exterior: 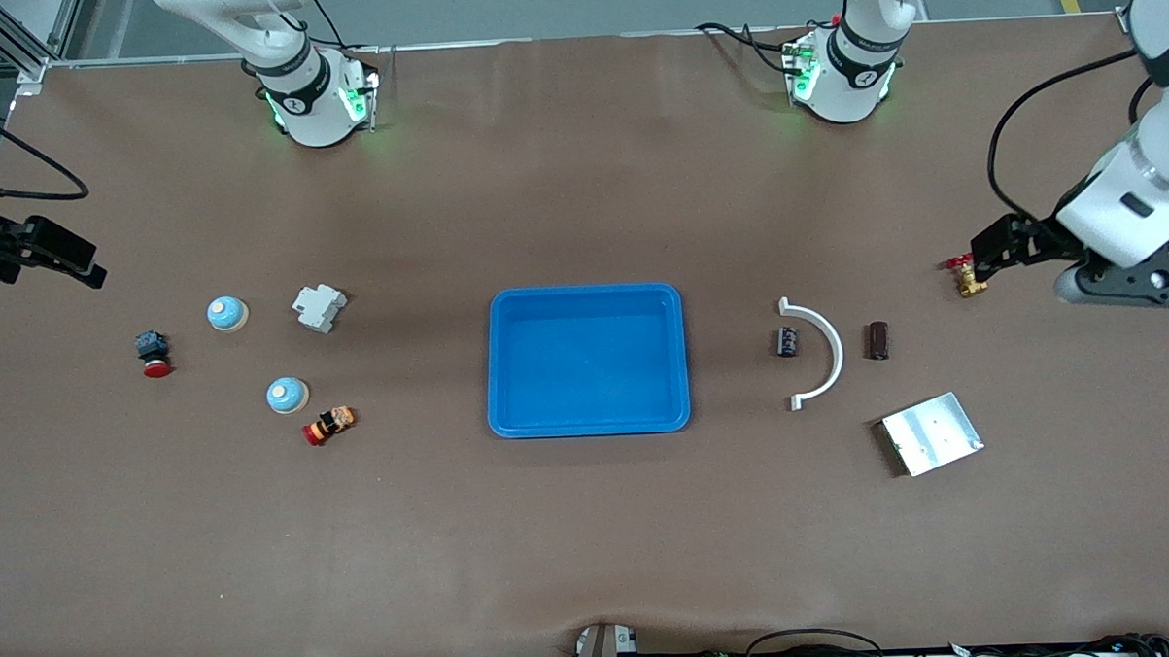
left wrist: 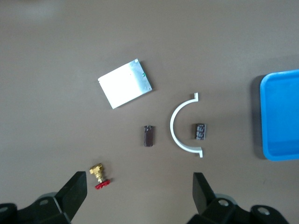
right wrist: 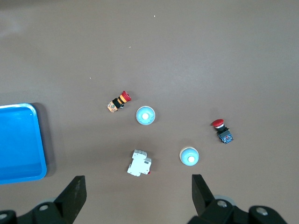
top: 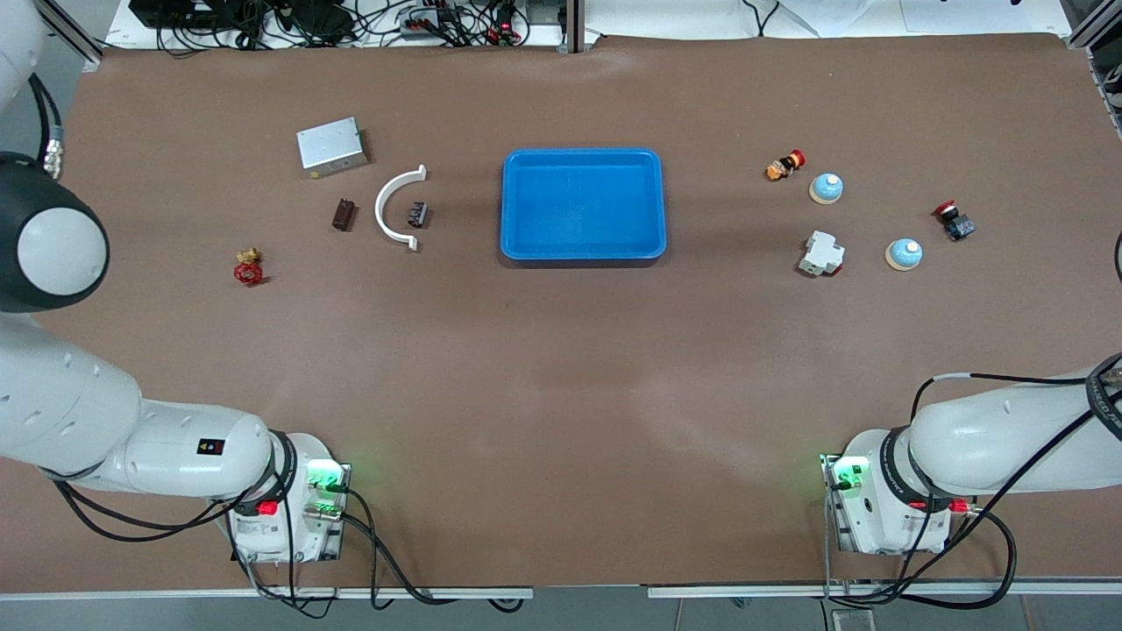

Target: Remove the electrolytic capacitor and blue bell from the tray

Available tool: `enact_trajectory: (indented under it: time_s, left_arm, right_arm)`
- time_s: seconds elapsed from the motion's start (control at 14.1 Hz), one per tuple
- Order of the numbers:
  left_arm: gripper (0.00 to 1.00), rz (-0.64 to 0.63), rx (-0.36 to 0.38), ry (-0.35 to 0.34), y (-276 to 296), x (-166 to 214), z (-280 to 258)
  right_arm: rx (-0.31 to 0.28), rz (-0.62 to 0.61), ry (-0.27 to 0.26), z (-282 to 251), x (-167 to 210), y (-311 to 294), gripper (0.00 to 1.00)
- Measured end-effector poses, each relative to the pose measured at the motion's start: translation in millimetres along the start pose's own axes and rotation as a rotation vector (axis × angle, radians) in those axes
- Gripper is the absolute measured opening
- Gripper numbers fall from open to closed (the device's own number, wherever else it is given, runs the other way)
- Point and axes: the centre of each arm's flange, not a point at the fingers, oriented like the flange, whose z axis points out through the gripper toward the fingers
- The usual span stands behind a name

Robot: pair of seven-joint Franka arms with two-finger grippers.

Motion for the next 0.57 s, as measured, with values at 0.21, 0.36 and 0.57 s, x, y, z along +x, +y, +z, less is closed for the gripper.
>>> enact_trajectory:
  time_s: [0.21, 0.36, 0.57]
  left_arm:
    - [1.00, -0.013, 0.001, 0.012, -2.8, -5.0, -9.4]
    - [1.00, -0.028, 0.002, 0.013, -5.3, -5.5, -10.2]
    - [1.00, -0.031, 0.002, 0.013, -7.2, -5.6, -10.1]
  right_arm:
    - [0.001, 0.000, 0.001, 0.5, 0.2, -0.1, 1.00]
    - [0.001, 0.000, -0.004, 2.6, 0.1, -0.2, 1.00]
    - [0.002, 0.000, -0.002, 4.2, 0.6, -0.2, 1.00]
